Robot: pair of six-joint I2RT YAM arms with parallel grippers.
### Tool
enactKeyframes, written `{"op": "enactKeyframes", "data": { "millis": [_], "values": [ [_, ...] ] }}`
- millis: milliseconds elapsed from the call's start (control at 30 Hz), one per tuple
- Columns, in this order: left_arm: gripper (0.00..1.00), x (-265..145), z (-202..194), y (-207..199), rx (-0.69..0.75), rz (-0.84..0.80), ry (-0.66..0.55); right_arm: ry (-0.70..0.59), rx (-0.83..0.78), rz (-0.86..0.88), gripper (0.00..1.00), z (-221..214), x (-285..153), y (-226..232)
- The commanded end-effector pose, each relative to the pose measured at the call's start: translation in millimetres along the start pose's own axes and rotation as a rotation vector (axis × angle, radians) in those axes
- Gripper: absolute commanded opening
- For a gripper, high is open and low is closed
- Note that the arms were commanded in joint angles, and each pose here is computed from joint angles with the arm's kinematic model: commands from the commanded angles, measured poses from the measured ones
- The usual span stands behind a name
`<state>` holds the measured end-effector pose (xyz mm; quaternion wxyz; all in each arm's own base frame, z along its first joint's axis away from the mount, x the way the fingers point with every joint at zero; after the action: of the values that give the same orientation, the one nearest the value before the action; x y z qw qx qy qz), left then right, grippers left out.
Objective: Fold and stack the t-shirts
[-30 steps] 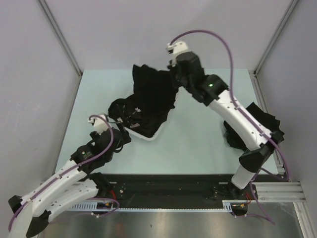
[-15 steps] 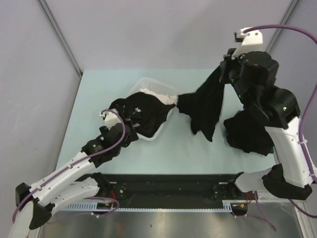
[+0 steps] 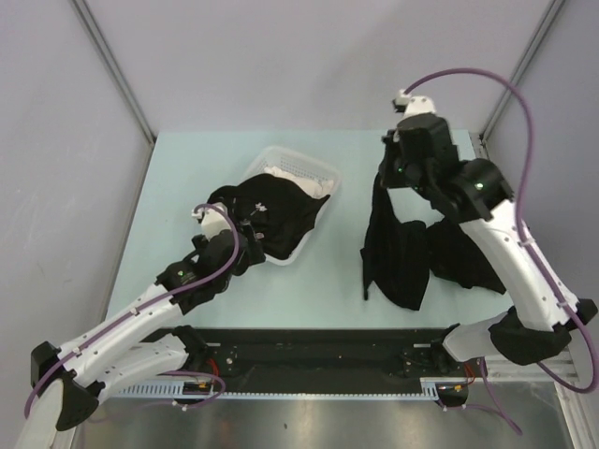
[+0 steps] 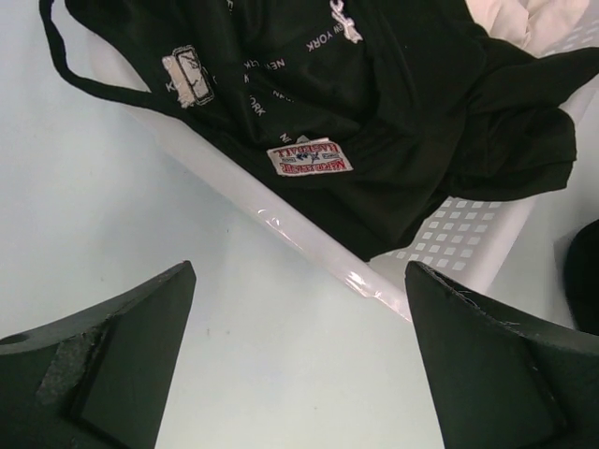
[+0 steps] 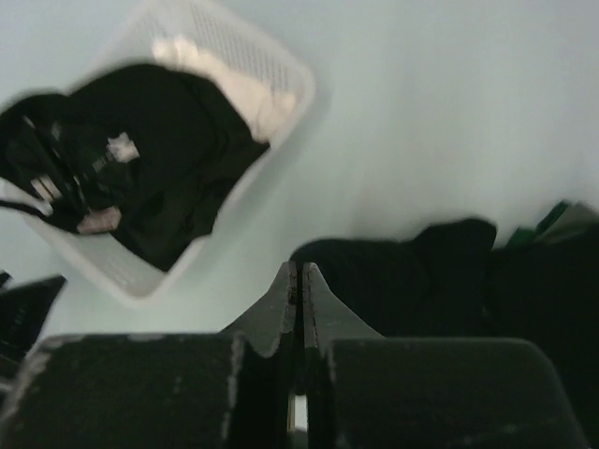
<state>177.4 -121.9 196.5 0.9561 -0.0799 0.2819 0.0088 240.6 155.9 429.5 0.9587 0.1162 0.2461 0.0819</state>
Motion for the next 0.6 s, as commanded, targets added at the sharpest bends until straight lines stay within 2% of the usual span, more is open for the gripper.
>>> {"op": "enactKeyframes", "data": {
  "millis": [0,67,100,167,200,300,567],
  "values": [
    [0.99,-9,21,-4,-0.048,-0.028,-0.062,0.209,0.073,0.034,0.0,-49,27,7],
    [1.0,-11,23,-3,-0.048,-0.024,-0.07,0.277,0.066,0.01,0.0,-71,40,3],
    [1.0,-11,23,-3,-0.046,-0.023,-0.071,0.298,0.068,0.005,0.06,-77,43,2],
    [1.0,-12,22,-1,-0.044,-0.017,-0.07,0.322,0.053,-0.017,0.27,-87,51,-2],
    [1.0,-12,22,-1,-0.043,-0.016,-0.067,0.316,0.053,-0.018,0.43,-88,53,-2],
    [0.99,-12,21,0,-0.044,-0.018,-0.066,0.298,0.031,-0.02,0.61,-93,61,-4],
    [0.99,-14,21,0,-0.063,-0.025,-0.065,0.25,-0.048,0.062,0.66,-108,104,1]
  ]
}}
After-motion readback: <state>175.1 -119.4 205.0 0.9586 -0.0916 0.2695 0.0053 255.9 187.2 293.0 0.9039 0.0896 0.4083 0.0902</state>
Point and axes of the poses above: each gripper's point midway between its finger pads, its own x axis out along the fingers, its own y axis along the line the jaws close on, z = x × y, the point moved 7 cm from there along -x, back along the fingers, and after that the axes turned 9 degrees about x, right-handed, at the moved point
